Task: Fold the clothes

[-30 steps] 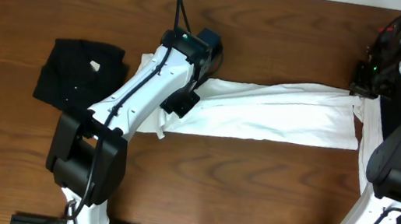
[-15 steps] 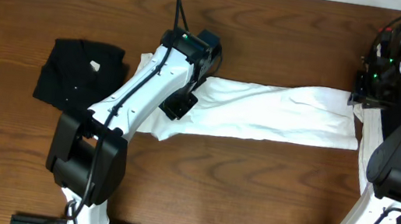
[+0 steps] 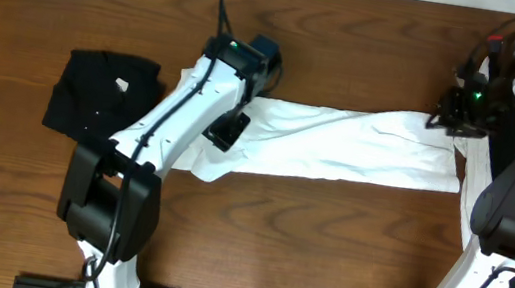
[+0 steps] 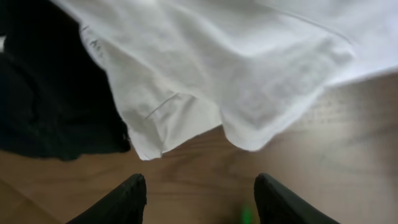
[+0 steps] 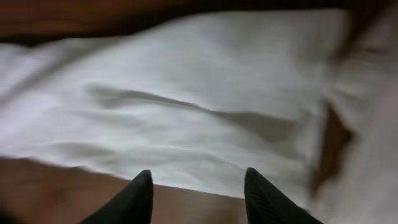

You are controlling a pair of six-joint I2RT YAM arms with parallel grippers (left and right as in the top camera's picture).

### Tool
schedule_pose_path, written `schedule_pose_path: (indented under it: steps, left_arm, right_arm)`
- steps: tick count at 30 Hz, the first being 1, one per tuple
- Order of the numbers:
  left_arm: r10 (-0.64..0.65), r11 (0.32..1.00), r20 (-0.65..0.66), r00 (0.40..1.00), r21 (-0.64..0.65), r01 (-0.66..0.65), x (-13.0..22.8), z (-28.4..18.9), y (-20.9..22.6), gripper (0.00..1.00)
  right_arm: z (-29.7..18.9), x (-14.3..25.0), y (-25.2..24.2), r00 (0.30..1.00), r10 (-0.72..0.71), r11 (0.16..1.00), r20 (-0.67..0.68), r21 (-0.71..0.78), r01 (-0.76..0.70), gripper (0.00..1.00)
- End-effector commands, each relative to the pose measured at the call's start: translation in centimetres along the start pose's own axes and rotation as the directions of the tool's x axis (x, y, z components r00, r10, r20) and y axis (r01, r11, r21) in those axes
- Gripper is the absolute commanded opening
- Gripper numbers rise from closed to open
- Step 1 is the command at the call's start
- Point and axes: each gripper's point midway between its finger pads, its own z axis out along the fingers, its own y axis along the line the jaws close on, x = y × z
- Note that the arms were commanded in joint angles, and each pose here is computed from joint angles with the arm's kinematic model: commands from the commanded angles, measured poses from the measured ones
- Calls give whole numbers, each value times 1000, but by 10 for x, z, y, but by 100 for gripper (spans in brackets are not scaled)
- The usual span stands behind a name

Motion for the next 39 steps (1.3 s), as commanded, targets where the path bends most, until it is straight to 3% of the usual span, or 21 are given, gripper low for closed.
schedule_pose_path:
  steps: [1, 5, 9, 19, 23, 29, 34, 38, 39]
  left_arm:
    - [-283, 959, 49, 958, 36, 282, -7, -4, 30, 59]
    - [-331, 906, 57, 942, 298, 300, -29, 1, 24, 62]
    - [-350, 861, 36, 936, 405, 307, -35, 10, 27, 62]
    - [-270, 905, 225, 936, 390, 167, -80, 24, 42, 63]
    - [-244, 926, 201, 949, 340, 166, -84, 48, 47, 62]
    - [-247, 955, 212, 946, 220, 200, -93, 69, 66, 62]
    - [-261, 955, 248, 933, 207, 212, -102, 69, 75, 38]
    - [-261, 955, 238, 936, 204, 215, -99, 75, 82, 6]
    - [-268, 953, 231, 935, 205, 222, -97, 76, 85, 6]
  right_arm:
    - [-20, -7, 56, 992, -86, 964, 91, -245, 106, 49]
    - [-37, -5, 78, 986, -101, 930, 133, -338, 141, 50]
    - [-60, 7, 95, 971, -159, 918, 177, -335, 211, 51]
    - [-127, 35, 143, 886, -299, 908, 353, -181, 378, 54]
    - [-137, 44, 147, 882, -301, 927, 363, -106, 360, 54]
    - [-131, 51, 161, 884, -319, 922, 342, -106, 374, 54]
    - [-113, 54, 167, 896, -336, 926, 291, -74, 371, 50]
    - [-85, 57, 179, 894, -375, 918, 246, -37, 395, 47]
    - [-75, 56, 182, 894, -378, 918, 240, -26, 396, 47]
